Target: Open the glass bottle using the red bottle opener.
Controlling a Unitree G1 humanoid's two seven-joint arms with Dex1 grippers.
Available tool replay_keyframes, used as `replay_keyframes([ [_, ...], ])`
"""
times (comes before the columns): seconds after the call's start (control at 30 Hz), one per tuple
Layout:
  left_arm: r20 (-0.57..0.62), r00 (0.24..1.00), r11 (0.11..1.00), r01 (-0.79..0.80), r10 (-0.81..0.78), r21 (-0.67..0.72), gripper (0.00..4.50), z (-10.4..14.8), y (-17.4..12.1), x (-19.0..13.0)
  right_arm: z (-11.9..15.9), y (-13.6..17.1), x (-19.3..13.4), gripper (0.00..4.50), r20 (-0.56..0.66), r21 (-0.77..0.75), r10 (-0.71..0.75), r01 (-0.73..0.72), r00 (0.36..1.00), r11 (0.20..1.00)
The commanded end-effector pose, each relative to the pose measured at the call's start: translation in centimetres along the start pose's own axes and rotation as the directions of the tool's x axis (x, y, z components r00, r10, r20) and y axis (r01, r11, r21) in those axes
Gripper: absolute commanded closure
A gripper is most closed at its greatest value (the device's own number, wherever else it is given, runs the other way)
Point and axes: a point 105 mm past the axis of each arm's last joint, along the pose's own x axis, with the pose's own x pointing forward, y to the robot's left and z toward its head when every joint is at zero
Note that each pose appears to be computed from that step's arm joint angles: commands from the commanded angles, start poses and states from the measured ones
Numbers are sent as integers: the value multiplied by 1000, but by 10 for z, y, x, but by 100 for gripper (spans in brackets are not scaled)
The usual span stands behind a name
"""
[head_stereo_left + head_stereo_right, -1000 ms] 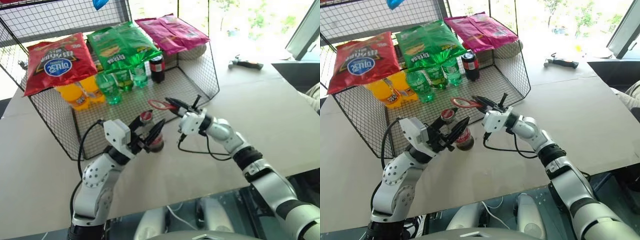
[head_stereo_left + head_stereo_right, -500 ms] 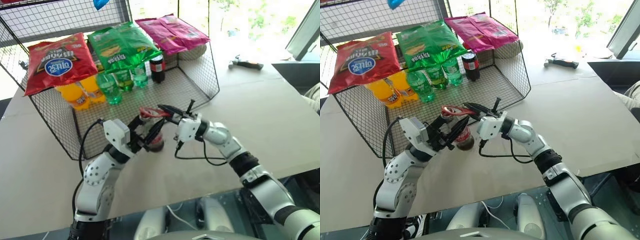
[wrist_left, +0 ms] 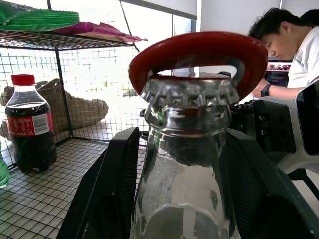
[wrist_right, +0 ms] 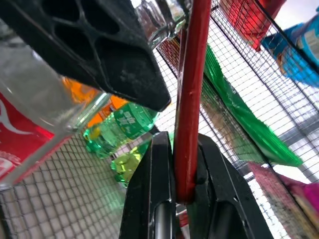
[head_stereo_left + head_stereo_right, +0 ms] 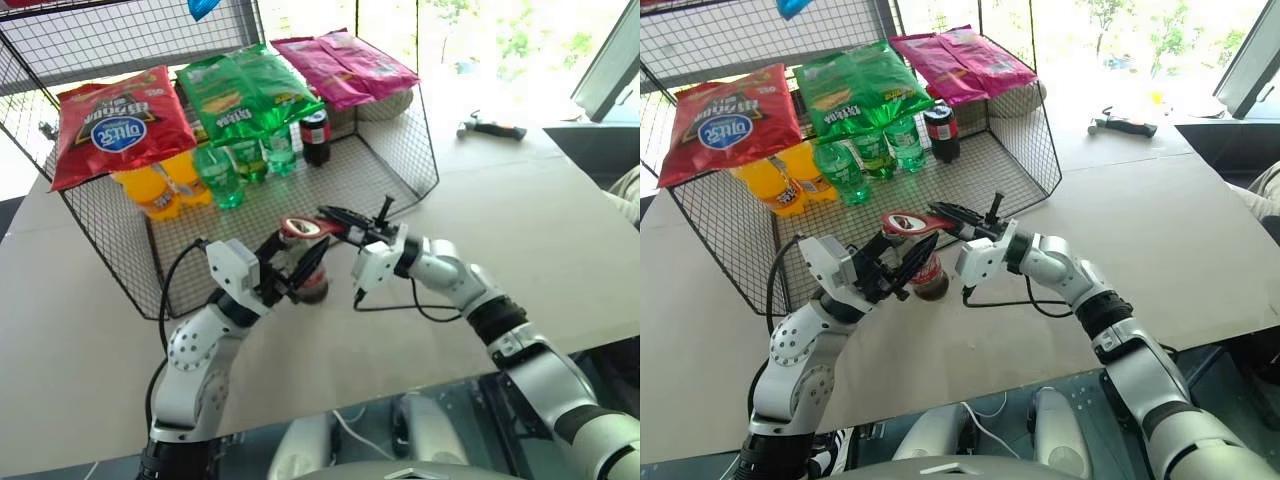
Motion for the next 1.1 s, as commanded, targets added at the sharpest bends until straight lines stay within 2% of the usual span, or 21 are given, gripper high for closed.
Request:
replay_keyframes([
  [0.03, -5, 1000, 1000, 9, -9, -2, 220, -2, -1, 4, 17, 7, 11, 450, 93, -125, 81, -69, 992, 990],
  [0.37, -3, 1000, 1000, 17, -17, -8, 220, -3, -3, 6, 10, -23, 16, 450, 111, -280, 76, -43, 991, 959],
  [0.63, -3, 1000, 1000, 19, -19, -9, 220, -3, -3, 6, 3, -36, 16, 450, 100, -300, 49, -17, 994, 954],
  [0.83, -7, 1000, 1000, 14, -14, -9, 220, -4, -4, 5, -1, -55, 13, 450, 82, -249, -75, 94, 994, 964],
  [0.97, -10, 1000, 1000, 13, -13, -2, 220, -3, -3, 4, -13, -70, 7, 450, 20, -134, -202, 203, 979, 970],
  [1.1, -13, 1000, 1000, 4, -3, 10, 220, -2, -1, 4, -26, -72, 1, 450, -60, -17, -265, 264, 962, 964],
])
